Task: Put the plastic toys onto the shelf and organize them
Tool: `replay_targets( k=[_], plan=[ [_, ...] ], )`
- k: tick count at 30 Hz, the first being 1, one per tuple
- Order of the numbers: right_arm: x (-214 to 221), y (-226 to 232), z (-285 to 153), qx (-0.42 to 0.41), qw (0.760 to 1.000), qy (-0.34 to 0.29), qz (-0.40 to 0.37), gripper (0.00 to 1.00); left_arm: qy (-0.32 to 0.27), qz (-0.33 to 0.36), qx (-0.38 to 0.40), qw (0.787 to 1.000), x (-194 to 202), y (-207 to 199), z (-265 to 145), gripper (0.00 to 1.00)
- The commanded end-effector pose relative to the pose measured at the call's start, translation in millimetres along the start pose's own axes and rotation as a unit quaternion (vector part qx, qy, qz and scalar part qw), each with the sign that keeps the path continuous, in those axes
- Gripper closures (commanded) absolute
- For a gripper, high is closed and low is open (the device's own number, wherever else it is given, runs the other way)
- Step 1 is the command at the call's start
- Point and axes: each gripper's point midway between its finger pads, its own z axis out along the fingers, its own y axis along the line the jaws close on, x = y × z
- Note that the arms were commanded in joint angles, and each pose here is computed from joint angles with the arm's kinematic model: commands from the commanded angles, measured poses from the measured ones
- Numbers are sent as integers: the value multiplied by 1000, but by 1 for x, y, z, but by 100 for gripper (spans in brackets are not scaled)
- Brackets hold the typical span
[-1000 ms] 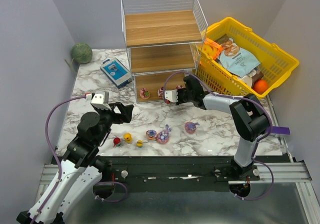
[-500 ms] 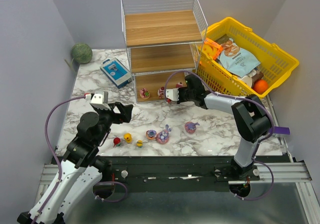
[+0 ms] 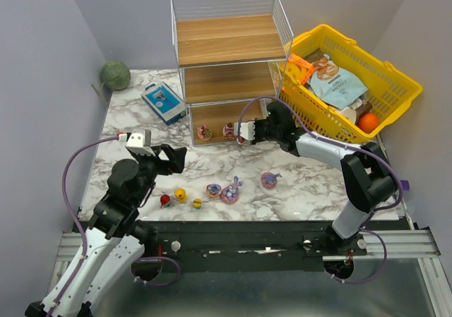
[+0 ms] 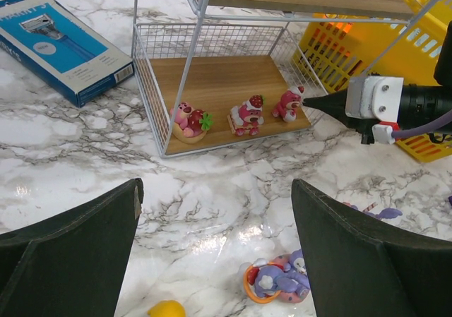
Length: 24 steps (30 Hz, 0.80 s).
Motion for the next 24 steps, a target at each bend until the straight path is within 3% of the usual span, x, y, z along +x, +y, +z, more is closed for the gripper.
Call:
replay_targets(
  k=[1, 12, 24],
  plan=[
    [-20, 12, -1, -11, 1000, -29, 1, 99, -1, -2, 3, 1000, 2, 0, 0, 6],
    [-42, 44, 26, -53, 998, -43, -11, 99, 3, -1, -4, 1000, 3, 3, 1, 6],
    [-34, 63, 52, -84, 996, -28, -18, 99, 5, -1, -6, 1000, 4, 5, 2, 6]
  ],
)
